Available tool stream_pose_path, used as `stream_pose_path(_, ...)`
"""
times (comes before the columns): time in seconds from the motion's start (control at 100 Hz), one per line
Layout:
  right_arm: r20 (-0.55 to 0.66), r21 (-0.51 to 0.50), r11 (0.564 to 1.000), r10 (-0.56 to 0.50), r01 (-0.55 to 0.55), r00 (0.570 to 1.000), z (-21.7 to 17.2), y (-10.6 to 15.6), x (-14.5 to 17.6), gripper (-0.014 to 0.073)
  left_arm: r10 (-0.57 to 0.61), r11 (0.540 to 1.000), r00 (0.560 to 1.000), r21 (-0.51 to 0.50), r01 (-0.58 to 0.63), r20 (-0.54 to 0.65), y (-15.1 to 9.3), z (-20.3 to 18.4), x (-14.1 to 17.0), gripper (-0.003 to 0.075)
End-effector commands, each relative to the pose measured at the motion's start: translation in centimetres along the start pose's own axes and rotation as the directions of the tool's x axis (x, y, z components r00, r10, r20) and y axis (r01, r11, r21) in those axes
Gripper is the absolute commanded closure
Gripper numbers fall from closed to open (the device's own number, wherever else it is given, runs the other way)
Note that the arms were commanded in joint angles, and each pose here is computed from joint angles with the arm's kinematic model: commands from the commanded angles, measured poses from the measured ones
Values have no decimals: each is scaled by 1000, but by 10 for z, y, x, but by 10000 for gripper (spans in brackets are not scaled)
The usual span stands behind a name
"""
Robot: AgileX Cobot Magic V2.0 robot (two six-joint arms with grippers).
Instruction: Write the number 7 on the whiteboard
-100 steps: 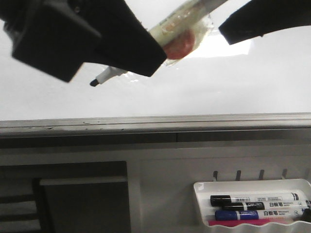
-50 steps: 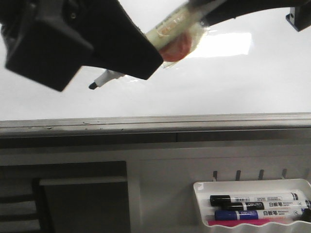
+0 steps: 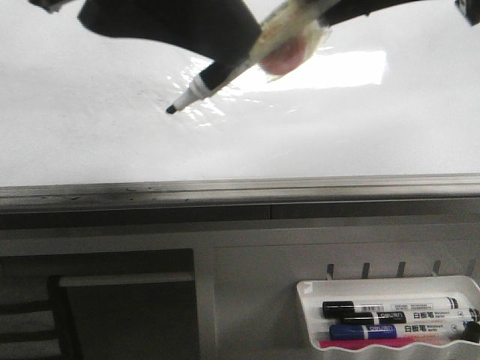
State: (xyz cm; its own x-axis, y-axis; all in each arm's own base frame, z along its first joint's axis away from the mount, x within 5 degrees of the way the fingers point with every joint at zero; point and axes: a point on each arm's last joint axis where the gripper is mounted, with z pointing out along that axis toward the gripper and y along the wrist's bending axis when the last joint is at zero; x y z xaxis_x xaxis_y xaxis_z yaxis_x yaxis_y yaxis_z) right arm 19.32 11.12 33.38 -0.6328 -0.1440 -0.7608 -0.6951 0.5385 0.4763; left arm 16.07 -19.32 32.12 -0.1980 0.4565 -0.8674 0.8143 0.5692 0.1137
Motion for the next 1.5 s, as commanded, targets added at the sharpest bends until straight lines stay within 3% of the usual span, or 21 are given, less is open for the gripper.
stream_pose_path(0.0,135,51,996,-73,67,988,-18,15,-9,645,-115,990,982,-61,126,151,20,-19,-20,218)
stream_pose_path(0.29,351,316,946,-182,67,919,-47,17,1,645,-315,886,891,-234,400,327,72,-63,-7,230)
stream_pose_path(0.58,389,400,915,-219,50,895,-43,0,-8,645,-397,762,793,-315,565,462,83,-86,36,230)
stream_pose_path(0.91,421,359,932,-198,37,885,-19,-21,-34,645,-384,751,786,-331,572,485,81,-91,43,230)
stream_pose_path(1.14,397,357,934,-169,18,902,-2,-39,-46,645,-383,751,787,-332,570,484,81,-91,43,230)
stream_pose_path(1.49,390,424,905,-154,-29,908,3,-55,-46,645,-383,751,787,-332,570,484,81,-91,43,230)
